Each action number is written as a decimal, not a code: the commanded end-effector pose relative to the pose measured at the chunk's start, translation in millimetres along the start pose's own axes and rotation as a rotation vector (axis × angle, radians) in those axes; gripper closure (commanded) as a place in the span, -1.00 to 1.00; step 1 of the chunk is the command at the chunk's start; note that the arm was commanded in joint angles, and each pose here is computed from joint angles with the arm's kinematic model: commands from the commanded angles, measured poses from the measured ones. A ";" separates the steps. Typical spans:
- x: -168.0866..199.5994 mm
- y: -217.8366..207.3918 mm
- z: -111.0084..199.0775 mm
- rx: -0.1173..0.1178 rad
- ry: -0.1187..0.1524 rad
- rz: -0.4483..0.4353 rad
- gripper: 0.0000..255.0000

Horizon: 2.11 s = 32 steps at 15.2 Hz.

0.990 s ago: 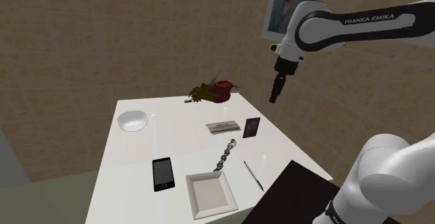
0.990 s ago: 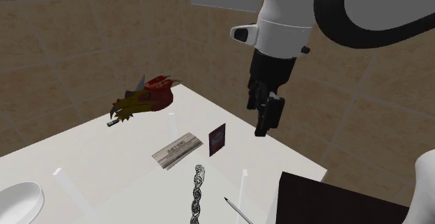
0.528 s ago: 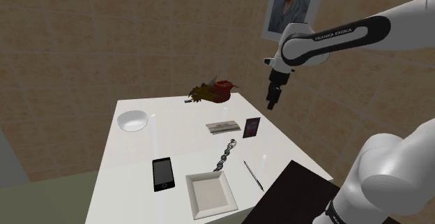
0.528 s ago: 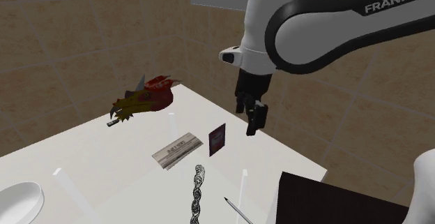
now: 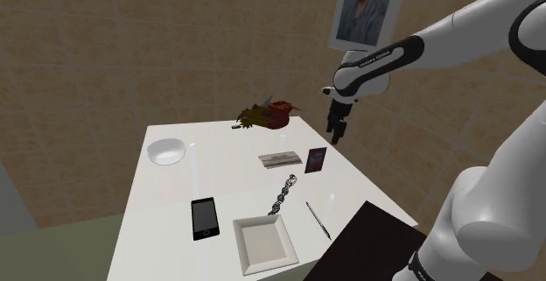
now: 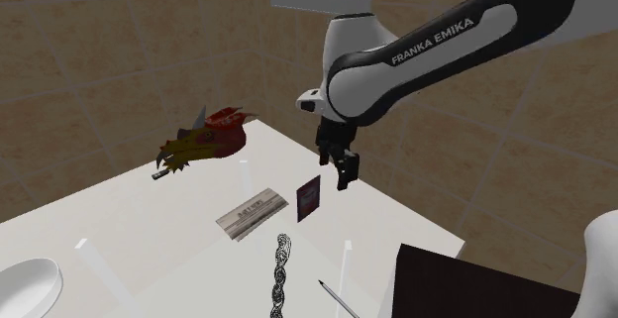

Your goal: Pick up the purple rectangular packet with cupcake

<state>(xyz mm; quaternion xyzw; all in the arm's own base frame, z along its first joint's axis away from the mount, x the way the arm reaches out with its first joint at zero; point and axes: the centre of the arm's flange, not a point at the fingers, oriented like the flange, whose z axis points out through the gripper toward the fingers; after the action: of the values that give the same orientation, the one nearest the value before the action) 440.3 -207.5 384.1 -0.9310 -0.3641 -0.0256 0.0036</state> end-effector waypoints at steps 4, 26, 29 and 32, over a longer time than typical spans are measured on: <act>2.6 47.2 47.0 0.005 -0.022 -0.125 -1.00; 17.4 136.9 175.7 0.016 -0.063 -0.354 1.00; 17.5 136.9 175.7 0.016 -0.063 -0.354 1.00; 17.5 136.9 175.7 0.016 -0.063 -0.354 1.00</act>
<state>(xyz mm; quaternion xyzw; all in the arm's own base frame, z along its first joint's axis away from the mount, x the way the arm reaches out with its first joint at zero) 554.1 -291.7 211.5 -0.8525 -0.5227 0.0059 -0.0050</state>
